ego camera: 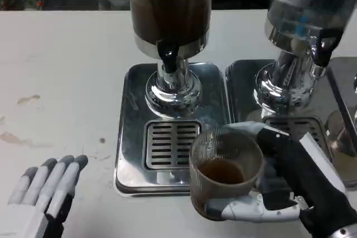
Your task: Grasp the cup under the faucet to collect the drink, then remove the cup.
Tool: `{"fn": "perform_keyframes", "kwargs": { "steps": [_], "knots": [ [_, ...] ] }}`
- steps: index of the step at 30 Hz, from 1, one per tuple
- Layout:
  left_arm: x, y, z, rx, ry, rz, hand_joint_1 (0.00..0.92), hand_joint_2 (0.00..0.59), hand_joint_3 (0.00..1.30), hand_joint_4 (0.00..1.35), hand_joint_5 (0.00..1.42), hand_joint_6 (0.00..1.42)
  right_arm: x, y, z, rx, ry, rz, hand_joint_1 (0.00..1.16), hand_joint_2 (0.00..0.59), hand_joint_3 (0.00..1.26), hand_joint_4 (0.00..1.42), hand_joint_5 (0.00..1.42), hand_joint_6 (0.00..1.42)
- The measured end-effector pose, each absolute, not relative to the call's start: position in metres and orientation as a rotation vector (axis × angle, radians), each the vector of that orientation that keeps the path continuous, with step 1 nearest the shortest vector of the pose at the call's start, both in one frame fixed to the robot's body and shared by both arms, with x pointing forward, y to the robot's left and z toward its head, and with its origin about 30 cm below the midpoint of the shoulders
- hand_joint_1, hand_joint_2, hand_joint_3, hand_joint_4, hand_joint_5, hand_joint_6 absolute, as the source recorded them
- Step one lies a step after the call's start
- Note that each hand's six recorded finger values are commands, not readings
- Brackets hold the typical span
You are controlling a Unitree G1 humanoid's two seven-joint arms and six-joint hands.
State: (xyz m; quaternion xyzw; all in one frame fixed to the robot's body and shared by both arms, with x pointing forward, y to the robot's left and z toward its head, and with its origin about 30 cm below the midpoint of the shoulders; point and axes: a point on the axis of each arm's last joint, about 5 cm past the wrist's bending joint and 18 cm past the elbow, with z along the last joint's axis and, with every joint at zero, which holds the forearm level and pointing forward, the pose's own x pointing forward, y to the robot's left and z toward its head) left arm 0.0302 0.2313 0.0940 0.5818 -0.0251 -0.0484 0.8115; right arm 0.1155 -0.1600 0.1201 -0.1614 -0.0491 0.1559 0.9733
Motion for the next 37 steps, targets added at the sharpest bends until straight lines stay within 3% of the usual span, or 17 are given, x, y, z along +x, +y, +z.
{"fn": "perform_keyframes", "kwargs": {
  "steps": [37],
  "knots": [
    [0.0355, 0.2231, 0.0982, 1.267, -0.057, -0.087, 0.000, 0.094, 0.00, 0.00, 0.00, 0.00, 0.1073, -0.1639, 0.1205, -0.319, -0.140, 0.278, 0.97, 0.186, 0.80, 0.87, 1.00, 1.36]
  ]
}}
